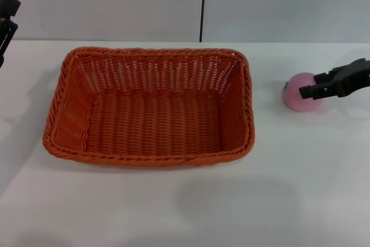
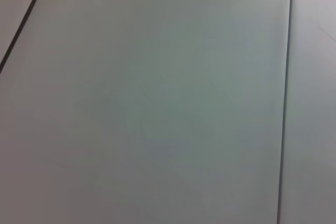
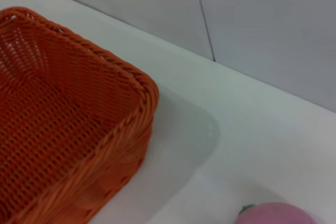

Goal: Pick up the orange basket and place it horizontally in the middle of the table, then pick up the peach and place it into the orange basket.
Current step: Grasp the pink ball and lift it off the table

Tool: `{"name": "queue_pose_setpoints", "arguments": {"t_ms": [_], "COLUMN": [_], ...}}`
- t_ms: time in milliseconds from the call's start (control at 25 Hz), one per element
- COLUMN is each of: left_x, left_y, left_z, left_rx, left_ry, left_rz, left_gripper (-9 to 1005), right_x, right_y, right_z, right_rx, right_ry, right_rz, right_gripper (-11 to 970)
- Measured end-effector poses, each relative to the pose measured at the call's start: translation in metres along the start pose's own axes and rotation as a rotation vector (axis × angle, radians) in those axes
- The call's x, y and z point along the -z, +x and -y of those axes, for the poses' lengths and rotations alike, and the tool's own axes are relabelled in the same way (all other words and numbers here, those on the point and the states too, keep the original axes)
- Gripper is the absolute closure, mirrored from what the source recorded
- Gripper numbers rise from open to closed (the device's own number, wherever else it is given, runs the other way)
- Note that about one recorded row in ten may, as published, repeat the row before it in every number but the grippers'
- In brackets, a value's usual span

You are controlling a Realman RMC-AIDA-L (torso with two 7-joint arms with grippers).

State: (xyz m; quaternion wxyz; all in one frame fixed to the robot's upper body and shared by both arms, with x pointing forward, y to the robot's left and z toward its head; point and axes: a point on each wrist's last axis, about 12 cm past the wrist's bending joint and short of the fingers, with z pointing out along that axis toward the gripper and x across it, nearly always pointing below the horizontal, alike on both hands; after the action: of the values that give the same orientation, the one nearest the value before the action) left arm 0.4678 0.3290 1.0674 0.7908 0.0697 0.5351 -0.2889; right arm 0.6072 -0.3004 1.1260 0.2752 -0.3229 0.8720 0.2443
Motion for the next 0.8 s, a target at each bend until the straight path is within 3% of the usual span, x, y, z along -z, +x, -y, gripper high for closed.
{"name": "queue_pose_setpoints", "arguments": {"t_ms": [800], "left_x": [0.0009], "left_y": [-0.0001], "left_z": [-0.0004], "left_rx": [0.0], "left_ry": [-0.005], "left_rz": [0.0], "left_gripper": [343], "right_x": [-0.0099], "right_y": [0.0011], "right_z": [0.0048], "right_rx": [-0.003], "right_ry": [0.057], "right_rz": [-0.032], "right_gripper": [435]}}
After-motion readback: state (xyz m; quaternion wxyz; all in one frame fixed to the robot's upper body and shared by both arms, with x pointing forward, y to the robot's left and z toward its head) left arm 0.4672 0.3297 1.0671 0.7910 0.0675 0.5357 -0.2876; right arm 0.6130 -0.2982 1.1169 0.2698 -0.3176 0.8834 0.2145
